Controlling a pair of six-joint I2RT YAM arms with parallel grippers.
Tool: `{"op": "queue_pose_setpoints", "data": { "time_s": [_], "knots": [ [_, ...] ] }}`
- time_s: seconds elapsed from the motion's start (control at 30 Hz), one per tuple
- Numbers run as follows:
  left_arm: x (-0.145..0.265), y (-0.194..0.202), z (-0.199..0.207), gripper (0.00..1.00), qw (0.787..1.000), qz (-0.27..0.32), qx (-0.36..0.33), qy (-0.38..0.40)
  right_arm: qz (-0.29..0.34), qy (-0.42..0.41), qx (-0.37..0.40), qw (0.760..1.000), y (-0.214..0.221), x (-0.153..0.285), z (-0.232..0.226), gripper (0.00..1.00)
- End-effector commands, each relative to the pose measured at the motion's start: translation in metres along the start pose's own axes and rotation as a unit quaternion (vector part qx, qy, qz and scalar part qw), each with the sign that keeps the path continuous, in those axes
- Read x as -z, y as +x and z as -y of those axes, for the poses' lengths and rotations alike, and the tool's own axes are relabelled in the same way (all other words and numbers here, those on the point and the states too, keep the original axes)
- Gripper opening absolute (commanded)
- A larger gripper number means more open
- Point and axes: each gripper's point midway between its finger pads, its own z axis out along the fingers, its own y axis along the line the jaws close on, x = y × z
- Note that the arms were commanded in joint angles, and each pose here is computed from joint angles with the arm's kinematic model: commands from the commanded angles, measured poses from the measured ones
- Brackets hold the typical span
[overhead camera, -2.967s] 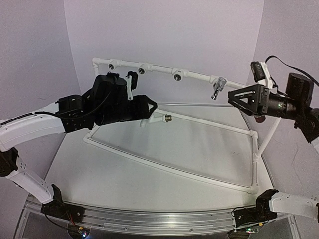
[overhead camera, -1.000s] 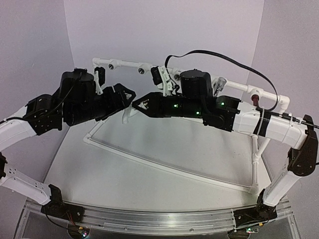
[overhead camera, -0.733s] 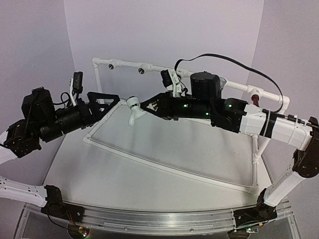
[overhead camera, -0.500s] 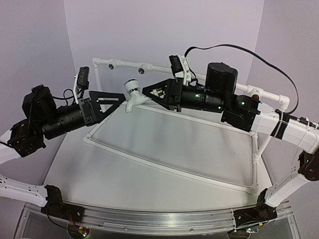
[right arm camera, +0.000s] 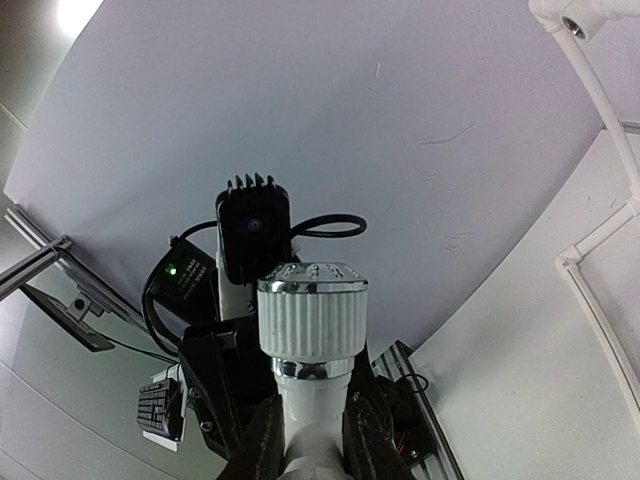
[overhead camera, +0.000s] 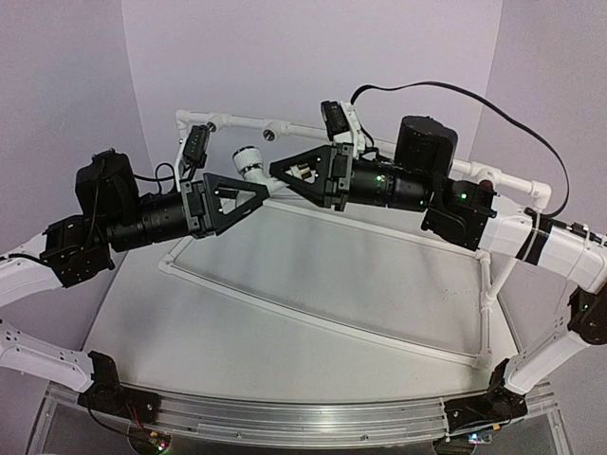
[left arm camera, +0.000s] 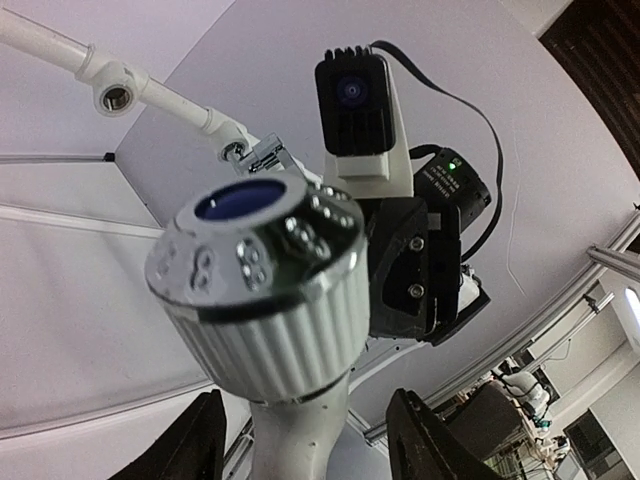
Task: Install the water faucets
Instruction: Pass from the right arm to the left
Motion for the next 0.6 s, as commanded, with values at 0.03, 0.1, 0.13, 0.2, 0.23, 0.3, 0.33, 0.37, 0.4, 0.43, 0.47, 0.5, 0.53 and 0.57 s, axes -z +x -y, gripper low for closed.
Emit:
{"op": "queue_pose_setpoints", "data": {
  "time_s": [0.03,0.1,0.13,0.2,0.23,0.3,0.33,0.37,0.4,0.43,0.47,0.5,0.53,0.57],
  "knots": [
    [0.0077,-0.0353,0.0279,0.58,0.998,0.039,0.024,0.053,0.010,-0.060,0.019,0.998,-0.0117,0.0071,-0.0364,0.00],
    [0.0052,-0.0368,0.0268,0.52,0.997,0.036,0.030,0.055,0.009,-0.060,0.019,0.998,-0.0109,0.0073,-0.0365,0.00],
    [0.0039,-0.0364,0.0270,0.49,0.997,0.032,0.031,0.058,0.009,-0.060,0.020,0.998,-0.0110,0.0072,-0.0366,0.00],
    [0.0015,-0.0350,0.0269,0.42,0.997,0.025,0.032,0.063,0.009,-0.058,0.020,0.998,-0.0105,0.0058,-0.0341,0.00],
    [0.0007,-0.0345,0.0268,0.39,0.997,0.023,0.032,0.064,0.008,-0.057,0.020,0.998,-0.0102,0.0050,-0.0330,0.00],
    [0.0002,-0.0340,0.0275,0.37,0.997,0.021,0.031,0.068,0.007,-0.056,0.019,0.998,-0.0096,0.0031,-0.0316,0.00],
    [0.0002,-0.0338,0.0279,0.38,0.997,0.020,0.031,0.069,0.006,-0.056,0.019,0.998,-0.0095,0.0022,-0.0307,0.00],
    [0.0002,-0.0336,0.0288,0.38,0.997,0.019,0.030,0.072,0.006,-0.055,0.019,0.998,-0.0093,0.0013,-0.0300,0.00],
    [0.0002,-0.0331,0.0302,0.38,0.997,0.017,0.029,0.076,0.006,-0.055,0.019,0.998,-0.0093,0.0007,-0.0296,0.00],
    [-0.0002,-0.0322,0.0313,0.38,0.996,0.014,0.027,0.080,0.007,-0.054,0.020,0.998,-0.0100,0.0006,-0.0293,0.00],
    [-0.0002,-0.0319,0.0315,0.38,0.996,0.013,0.027,0.082,0.008,-0.054,0.021,0.998,-0.0108,0.0007,-0.0295,0.00],
    [0.0001,-0.0320,0.0312,0.37,0.996,0.014,0.027,0.082,0.009,-0.054,0.021,0.998,-0.0112,0.0006,-0.0297,0.00],
    [0.0001,-0.0321,0.0300,0.37,0.996,0.014,0.028,0.082,0.007,-0.055,0.021,0.998,-0.0105,0.0000,-0.0298,0.00],
    [0.0011,-0.0325,0.0299,0.35,0.996,0.016,0.029,0.083,0.005,-0.057,0.020,0.998,-0.0103,-0.0003,-0.0305,0.00]
  ]
}}
